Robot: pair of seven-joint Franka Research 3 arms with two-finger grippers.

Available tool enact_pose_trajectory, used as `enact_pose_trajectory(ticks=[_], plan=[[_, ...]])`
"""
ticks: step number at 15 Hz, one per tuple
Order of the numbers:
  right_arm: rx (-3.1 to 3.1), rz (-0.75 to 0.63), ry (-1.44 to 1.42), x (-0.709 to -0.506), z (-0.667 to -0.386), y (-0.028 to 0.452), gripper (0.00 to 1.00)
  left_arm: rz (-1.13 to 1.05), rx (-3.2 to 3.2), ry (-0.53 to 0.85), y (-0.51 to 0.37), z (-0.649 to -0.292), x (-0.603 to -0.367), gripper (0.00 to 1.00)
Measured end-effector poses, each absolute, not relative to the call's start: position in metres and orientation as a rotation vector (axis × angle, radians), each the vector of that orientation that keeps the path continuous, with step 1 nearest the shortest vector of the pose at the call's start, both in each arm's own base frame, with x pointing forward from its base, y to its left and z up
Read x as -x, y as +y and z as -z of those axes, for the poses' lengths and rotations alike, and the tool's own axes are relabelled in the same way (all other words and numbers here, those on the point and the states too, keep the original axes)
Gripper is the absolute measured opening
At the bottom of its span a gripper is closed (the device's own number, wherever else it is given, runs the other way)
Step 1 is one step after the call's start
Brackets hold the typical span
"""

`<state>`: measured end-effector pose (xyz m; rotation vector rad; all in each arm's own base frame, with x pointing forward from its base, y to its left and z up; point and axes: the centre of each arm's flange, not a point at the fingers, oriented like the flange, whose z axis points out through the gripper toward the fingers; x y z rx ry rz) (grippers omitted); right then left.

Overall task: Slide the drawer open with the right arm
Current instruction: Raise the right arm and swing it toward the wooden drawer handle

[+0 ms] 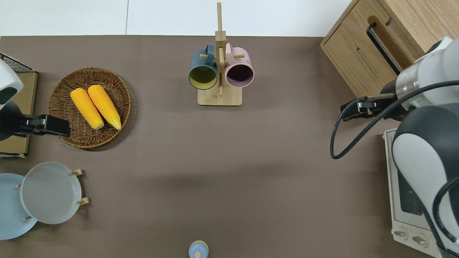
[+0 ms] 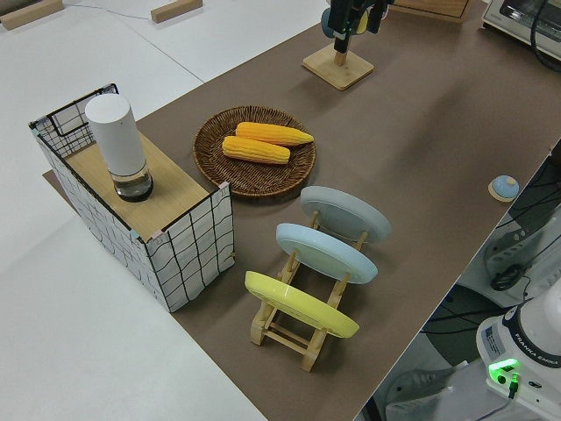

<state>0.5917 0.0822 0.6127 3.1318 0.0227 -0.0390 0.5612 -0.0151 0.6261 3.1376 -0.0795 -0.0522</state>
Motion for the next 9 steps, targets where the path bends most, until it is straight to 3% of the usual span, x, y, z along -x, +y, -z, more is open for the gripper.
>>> enact_pose_trajectory(ticks=[9], plan=[[-3.131, 0.033, 0.004, -0.5903, -0.6198, 0.0753, 0.99, 0.052, -3.138, -0.079, -0.0151, -0.6261, -0.5612, 1.0]])
